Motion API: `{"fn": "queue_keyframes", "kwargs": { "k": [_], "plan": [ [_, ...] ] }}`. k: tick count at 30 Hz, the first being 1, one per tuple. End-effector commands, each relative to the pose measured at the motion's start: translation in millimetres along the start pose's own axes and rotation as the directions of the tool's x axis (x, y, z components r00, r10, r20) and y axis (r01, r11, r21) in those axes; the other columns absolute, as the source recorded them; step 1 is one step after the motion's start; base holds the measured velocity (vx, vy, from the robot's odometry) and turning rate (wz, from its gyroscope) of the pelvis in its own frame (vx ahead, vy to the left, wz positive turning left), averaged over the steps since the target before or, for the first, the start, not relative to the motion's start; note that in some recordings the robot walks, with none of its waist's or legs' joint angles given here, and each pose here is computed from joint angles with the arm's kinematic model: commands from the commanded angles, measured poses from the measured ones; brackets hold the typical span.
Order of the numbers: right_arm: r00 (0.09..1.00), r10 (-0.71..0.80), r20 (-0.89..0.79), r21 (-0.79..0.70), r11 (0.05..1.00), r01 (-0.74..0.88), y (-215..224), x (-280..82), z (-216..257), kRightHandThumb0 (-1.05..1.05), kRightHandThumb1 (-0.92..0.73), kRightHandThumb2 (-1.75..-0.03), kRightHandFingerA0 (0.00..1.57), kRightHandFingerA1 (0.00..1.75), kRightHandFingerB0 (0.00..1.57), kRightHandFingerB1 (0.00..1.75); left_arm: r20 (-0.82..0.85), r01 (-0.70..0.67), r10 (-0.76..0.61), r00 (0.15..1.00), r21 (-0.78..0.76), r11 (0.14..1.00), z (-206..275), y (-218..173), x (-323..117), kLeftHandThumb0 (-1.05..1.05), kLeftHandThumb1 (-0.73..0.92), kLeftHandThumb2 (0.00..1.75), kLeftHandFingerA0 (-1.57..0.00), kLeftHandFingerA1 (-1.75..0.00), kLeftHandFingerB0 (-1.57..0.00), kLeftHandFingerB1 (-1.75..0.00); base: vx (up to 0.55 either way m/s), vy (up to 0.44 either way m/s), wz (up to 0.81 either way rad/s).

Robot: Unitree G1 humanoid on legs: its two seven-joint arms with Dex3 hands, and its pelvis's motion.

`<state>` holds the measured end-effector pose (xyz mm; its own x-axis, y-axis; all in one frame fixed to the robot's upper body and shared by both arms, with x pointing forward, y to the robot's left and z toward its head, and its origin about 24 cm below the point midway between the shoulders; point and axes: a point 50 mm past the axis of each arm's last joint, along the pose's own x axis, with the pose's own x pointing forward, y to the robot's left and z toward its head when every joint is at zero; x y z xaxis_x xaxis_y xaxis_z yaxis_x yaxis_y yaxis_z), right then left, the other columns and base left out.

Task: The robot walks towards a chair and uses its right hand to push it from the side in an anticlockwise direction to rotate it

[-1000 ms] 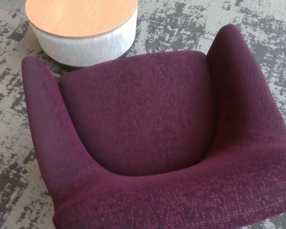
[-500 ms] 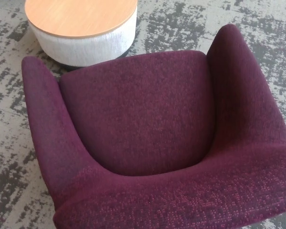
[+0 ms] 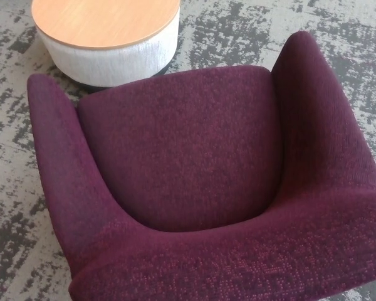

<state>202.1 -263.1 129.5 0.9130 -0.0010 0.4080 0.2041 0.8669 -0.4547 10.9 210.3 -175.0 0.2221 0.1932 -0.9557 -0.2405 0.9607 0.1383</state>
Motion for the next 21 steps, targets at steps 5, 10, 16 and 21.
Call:
{"fn": "queue_keyframes", "kwargs": {
  "k": [5,10,16,21],
  "plan": [
    [0.761,0.63,0.154,-0.157,0.776,-0.61,146,-8,74,-0.95,-0.6,-1.04,0.0,0.29,0.09,0.08,0.316,0.056,-0.044,0.948,-0.027,0.998,86,-7,5,-0.67,0.72,0.62,-0.4,-0.53,-0.28,-0.33,0.0,-0.001,0.01],
    [0.67,0.728,0.148,-0.203,0.685,-0.7,180,-21,74,-0.95,-0.59,-1.04,0.01,0.37,0.09,0.16,0.322,0.077,-0.059,0.945,-0.042,0.996,86,-8,5,-0.68,0.72,0.62,-0.37,-0.55,-0.28,-0.33,0.0,0.0,0.0],
    [0.579,0.81,0.09,-0.271,0.58,-0.769,197,-29,75,-0.95,-0.59,-1.04,0.0,0.32,0.08,0.18,0.328,0.055,-0.056,0.943,0.012,0.998,87,-8,4,-0.68,0.75,0.62,-0.4,-0.54,-0.27,-0.33,0.0,0.0,0.0],
    [0.521,0.849,0.089,-0.337,0.518,-0.786,215,-34,75,-0.99,-0.6,-1.04,0.0,0.3,0.0,0.3,0.343,0.082,-0.073,0.937,-0.012,0.997,88,-10,4,-0.67,0.74,0.62,-0.33,-0.53,-0.27,-0.34,0.0,0.0,0.0]
  ]
}}
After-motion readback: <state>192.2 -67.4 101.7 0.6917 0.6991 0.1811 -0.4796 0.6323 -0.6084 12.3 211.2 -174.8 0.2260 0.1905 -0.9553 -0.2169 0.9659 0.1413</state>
